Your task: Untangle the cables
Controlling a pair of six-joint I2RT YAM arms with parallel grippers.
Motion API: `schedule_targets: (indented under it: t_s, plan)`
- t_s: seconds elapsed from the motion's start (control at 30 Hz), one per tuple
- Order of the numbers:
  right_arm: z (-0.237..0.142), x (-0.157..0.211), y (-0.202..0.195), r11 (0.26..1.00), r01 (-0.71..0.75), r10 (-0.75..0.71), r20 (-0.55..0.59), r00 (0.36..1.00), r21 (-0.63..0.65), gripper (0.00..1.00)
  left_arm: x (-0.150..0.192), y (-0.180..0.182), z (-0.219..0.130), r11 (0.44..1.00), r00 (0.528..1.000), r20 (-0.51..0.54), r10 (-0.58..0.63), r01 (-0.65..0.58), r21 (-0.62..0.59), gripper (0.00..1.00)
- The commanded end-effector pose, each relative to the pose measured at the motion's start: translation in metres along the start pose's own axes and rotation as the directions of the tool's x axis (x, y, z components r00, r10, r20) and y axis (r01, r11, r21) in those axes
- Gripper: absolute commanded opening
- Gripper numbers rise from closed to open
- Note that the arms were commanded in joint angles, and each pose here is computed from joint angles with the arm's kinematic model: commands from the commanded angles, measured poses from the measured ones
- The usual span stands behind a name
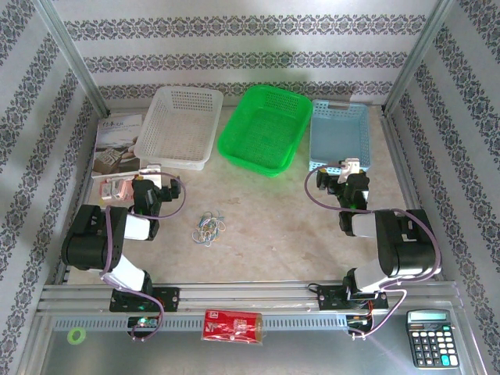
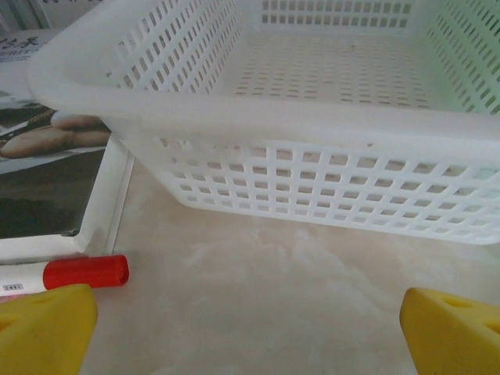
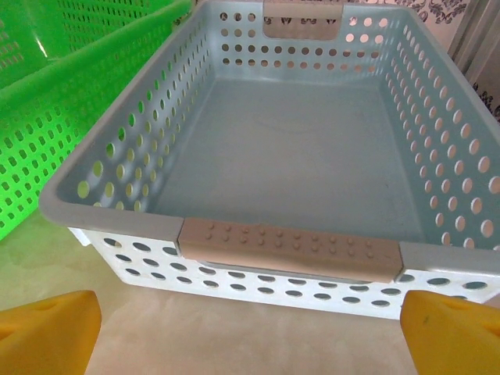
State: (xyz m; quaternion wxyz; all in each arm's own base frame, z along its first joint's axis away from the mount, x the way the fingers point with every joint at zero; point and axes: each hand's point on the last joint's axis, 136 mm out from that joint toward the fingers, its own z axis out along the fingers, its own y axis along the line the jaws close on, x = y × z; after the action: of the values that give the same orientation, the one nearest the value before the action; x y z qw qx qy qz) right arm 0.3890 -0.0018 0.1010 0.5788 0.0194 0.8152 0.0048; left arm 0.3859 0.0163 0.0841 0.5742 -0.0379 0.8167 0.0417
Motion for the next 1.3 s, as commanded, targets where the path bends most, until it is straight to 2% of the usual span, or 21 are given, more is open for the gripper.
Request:
schedule_targets:
  t_s: [0.0, 0.17, 0.3, 0.4, 0.43, 0.5, 0.6, 0.67, 0.73, 0.8, 0.93, 1.03, 1.2, 1.27]
  plan:
    - [-0.007, -0.031, -0.005, 0.999, -0.028, 0.027, 0.053, 0.998, 0.017, 0.98, -0.026, 0.003, -0.008, 1.0, 0.998, 0.07, 0.002, -0.001, -0.006, 1.0]
    - [-0.025, -0.049, -0.012, 0.996, -0.063, 0.058, 0.082, 0.995, 0.058, 0.98, -0.035, 0.005, -0.016, 1.0, 0.999, 0.049, -0.015, 0.016, -0.014, 1.0]
    - [-0.044, -0.064, -0.022, 0.972, -0.213, 0.202, 0.112, 0.973, 0.1, 0.98, -0.044, 0.014, -0.028, 0.993, 0.995, 0.021, -0.097, 0.098, -0.06, 1.0]
    - [-0.064, -0.069, -0.034, 0.871, -0.478, 0.457, 0.175, 0.872, 0.111, 0.98, -0.058, 0.022, -0.042, 0.972, 0.977, 0.036, -0.209, 0.212, -0.098, 1.0]
    - [-0.07, -0.074, -0.033, 0.847, -0.527, 0.507, 0.192, 0.84, 0.071, 0.98, -0.061, 0.028, -0.049, 0.954, 0.962, 0.037, -0.27, 0.272, -0.128, 1.0]
    - [-0.079, -0.088, -0.021, 0.842, -0.539, 0.535, 0.188, 0.823, -0.036, 0.98, -0.065, 0.033, -0.063, 0.92, 0.934, 0.018, -0.357, 0.355, -0.164, 1.0]
    - [-0.091, -0.105, 0.01, 0.825, -0.528, 0.556, 0.119, 0.823, -0.2, 0.98, -0.069, 0.03, -0.081, 0.882, 0.891, -0.019, -0.453, 0.444, -0.159, 1.0]
    - [-0.096, -0.109, 0.03, 0.793, -0.54, 0.57, 0.028, 0.821, -0.283, 0.98, -0.069, 0.018, -0.091, 0.868, 0.866, -0.087, -0.493, 0.482, -0.118, 1.0]
    - [-0.102, -0.113, 0.056, 0.745, -0.537, 0.558, -0.072, 0.827, -0.396, 0.98, -0.067, 0.003, -0.101, 0.863, 0.845, -0.179, -0.504, 0.5, -0.071, 1.0]
    - [-0.108, -0.113, 0.078, 0.672, -0.561, 0.553, -0.176, 0.814, -0.483, 0.98, -0.052, -0.01, -0.113, 0.865, 0.81, -0.32, -0.492, 0.496, -0.075, 1.0]
    - [-0.113, -0.1, 0.112, 0.579, -0.616, 0.51, -0.352, 0.785, -0.535, 0.95, -0.019, -0.047, -0.133, 0.874, 0.738, -0.524, -0.425, 0.486, -0.024, 1.0]
    - [-0.116, -0.08, 0.141, 0.604, -0.593, 0.416, -0.424, 0.805, -0.533, 0.94, 0.001, -0.07, -0.145, 0.901, 0.741, -0.574, -0.349, 0.434, 0.013, 1.0]
    - [-0.118, -0.038, 0.174, 0.761, -0.452, 0.217, -0.475, 0.853, -0.465, 0.95, 0.043, -0.099, -0.156, 0.923, 0.724, -0.629, -0.283, 0.383, 0.026, 1.0]
    - [-0.12, -0.026, 0.184, 0.785, -0.421, 0.165, -0.502, 0.849, -0.454, 0.94, 0.058, -0.101, -0.159, 0.935, 0.721, -0.639, -0.267, 0.355, 0.011, 1.0]
